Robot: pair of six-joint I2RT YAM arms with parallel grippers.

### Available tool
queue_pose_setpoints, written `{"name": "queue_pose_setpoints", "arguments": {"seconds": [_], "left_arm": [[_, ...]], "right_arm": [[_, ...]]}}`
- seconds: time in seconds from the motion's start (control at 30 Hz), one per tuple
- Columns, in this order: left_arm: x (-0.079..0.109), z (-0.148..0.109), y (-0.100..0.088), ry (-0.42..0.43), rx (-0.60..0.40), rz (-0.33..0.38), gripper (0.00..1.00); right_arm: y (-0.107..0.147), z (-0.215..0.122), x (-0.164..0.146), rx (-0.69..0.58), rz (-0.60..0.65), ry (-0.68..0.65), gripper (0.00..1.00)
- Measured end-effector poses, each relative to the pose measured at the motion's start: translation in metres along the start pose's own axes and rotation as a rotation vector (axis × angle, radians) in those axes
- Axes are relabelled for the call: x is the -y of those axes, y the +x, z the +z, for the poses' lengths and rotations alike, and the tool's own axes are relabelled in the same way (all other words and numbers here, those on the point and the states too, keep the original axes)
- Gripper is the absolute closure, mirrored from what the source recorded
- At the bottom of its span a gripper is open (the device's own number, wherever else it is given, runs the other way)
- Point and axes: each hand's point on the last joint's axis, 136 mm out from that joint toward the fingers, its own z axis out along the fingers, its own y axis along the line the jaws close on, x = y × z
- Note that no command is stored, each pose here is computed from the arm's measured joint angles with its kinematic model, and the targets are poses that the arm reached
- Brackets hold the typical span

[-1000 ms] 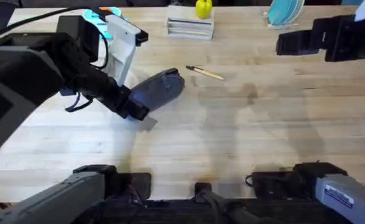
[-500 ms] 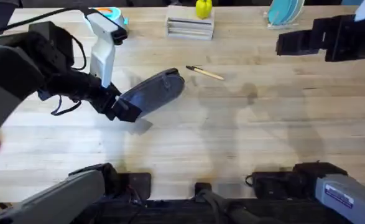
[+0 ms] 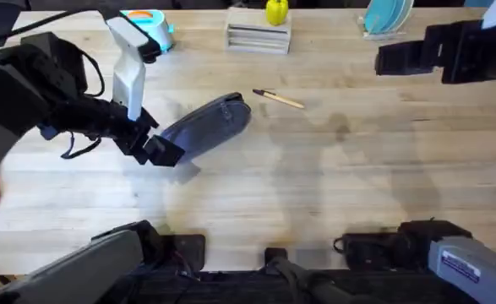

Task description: Unzip the bag, pick up the pens from the table one at a time and place them inside, then zip the bag closed.

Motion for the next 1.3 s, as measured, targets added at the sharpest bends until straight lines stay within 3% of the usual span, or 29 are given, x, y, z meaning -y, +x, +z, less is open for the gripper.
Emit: {"name": "queue_pose_setpoints", "arguments": {"seconds": [0.3, 0.53, 0.57, 0.77, 0.93, 1.07, 1.3], "left_arm": [[0.000, 0.000, 0.000, 0.000, 0.000, 0.003, 0.023], [0.000, 0.000, -0.001, 0.002, 0.004, 0.013, 0.862], [0.000, 0.000, -0.001, 0.000, 0.005, 0.017, 0.931], [0.000, 0.000, -0.001, 0.001, 0.006, 0.018, 0.955], [0.000, 0.000, -0.001, 0.001, 0.006, 0.017, 0.960], [0.000, 0.000, -0.001, 0.001, 0.006, 0.017, 0.959], [0.000, 0.000, -0.001, 0.002, 0.006, 0.017, 0.959]], "right_arm": [[0.000, 0.000, 0.000, 0.000, 0.000, 0.000, 0.004], [0.000, 0.000, 0.000, 0.000, 0.000, 0.000, 0.005], [0.000, 0.000, 0.000, 0.000, 0.000, 0.000, 0.005], [-0.001, 0.000, -0.006, 0.005, 0.024, -0.033, 0.005], [-0.005, 0.005, -0.034, -0.004, 0.035, -0.181, 0.004], [0.004, 0.020, -0.074, -0.084, -0.006, -0.308, 0.004], [0.013, 0.038, -0.162, -0.124, -0.189, -0.512, 0.004]]}}
